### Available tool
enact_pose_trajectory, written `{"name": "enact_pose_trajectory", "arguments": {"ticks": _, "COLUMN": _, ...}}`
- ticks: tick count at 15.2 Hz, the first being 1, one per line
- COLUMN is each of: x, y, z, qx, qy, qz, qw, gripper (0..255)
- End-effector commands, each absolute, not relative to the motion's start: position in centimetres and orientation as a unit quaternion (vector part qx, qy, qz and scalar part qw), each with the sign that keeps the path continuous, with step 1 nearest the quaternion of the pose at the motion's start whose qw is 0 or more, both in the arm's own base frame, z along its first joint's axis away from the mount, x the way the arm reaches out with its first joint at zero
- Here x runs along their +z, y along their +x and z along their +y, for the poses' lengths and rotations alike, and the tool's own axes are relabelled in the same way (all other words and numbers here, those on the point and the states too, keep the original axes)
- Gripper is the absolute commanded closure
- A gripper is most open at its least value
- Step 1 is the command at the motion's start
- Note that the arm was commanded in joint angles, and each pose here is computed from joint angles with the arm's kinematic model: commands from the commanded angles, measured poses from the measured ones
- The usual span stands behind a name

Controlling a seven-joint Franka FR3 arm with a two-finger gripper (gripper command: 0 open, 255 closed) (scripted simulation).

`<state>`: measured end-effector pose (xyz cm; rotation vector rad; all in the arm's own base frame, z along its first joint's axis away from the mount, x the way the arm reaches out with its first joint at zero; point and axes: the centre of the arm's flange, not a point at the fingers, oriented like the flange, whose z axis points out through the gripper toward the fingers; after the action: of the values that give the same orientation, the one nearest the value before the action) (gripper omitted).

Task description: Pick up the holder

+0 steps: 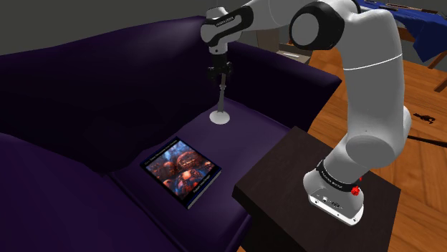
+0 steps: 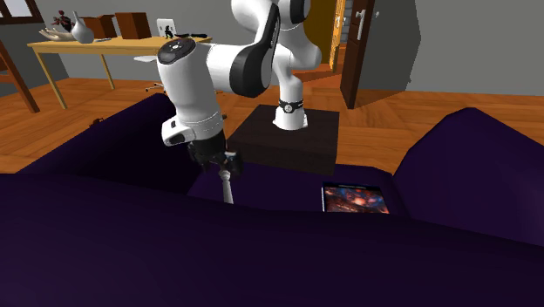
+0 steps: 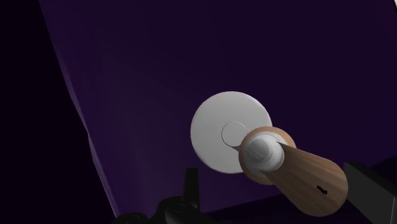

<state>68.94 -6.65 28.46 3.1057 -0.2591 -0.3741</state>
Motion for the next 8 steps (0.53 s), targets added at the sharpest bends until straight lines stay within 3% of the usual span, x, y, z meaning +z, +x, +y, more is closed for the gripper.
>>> {"name": "enact_pose_trajectory", "arguments": {"ticks": 1, "x": 27.7, "y": 68.7, "z": -6.64, "qx": -0.119, "qy": 0.989, "qz": -0.083, "qw": 0.001, "gripper": 0}}
{"name": "enact_pose_trajectory", "arguments": {"ticks": 2, "x": 27.7, "y": 68.71, "z": -6.64, "qx": -0.119, "qy": 0.989, "qz": -0.083, "qw": 0.001, "gripper": 0}}
{"name": "enact_pose_trajectory", "arguments": {"ticks": 3, "x": 27.76, "y": 68.69, "z": -6.6, "qx": -0.119, "qy": 0.989, "qz": -0.083, "qw": 0.001, "gripper": 255}}
{"name": "enact_pose_trajectory", "arguments": {"ticks": 8, "x": 27.77, "y": 68.72, "z": -6.59, "qx": -0.119, "qy": 0.989, "qz": -0.083, "qw": 0.001, "gripper": 255}}
